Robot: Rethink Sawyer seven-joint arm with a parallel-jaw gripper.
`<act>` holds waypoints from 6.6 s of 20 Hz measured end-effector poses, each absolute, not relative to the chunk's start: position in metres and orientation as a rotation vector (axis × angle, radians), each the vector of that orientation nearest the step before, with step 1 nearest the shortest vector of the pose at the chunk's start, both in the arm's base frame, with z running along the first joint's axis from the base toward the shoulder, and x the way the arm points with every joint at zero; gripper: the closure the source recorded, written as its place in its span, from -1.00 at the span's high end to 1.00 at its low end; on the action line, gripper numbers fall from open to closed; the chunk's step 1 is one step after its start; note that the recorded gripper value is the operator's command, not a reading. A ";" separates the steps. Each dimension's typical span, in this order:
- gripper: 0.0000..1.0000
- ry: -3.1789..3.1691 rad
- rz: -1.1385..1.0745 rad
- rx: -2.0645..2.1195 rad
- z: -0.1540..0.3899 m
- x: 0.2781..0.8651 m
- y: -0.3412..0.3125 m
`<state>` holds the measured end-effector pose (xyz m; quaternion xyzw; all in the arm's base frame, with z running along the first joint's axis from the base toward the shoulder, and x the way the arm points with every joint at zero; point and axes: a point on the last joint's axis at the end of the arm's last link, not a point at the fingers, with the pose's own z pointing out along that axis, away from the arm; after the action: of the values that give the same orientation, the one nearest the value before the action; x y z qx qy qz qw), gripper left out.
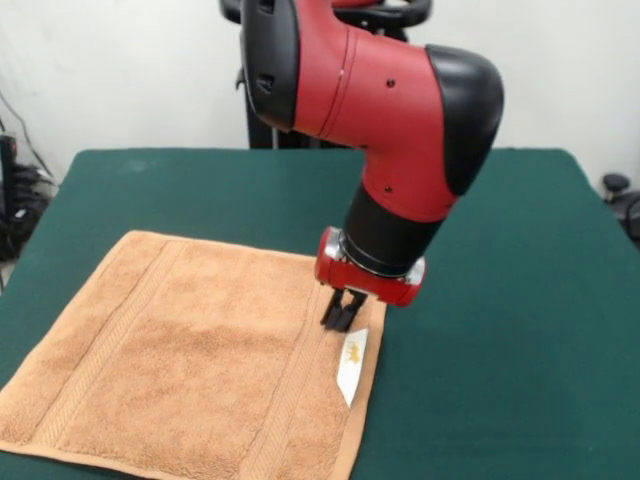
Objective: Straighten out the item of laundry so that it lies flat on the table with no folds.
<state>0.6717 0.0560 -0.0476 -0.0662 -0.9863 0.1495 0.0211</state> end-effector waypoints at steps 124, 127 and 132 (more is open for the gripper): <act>-1.00 -3.210 0.057 -0.662 0.159 0.634 0.061; -1.00 -3.234 0.055 -0.662 0.168 0.648 0.060; -1.00 -3.250 0.051 -0.658 0.183 0.671 0.057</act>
<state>0.6705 0.0569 0.1835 -0.1976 -0.9763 0.0153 -0.0871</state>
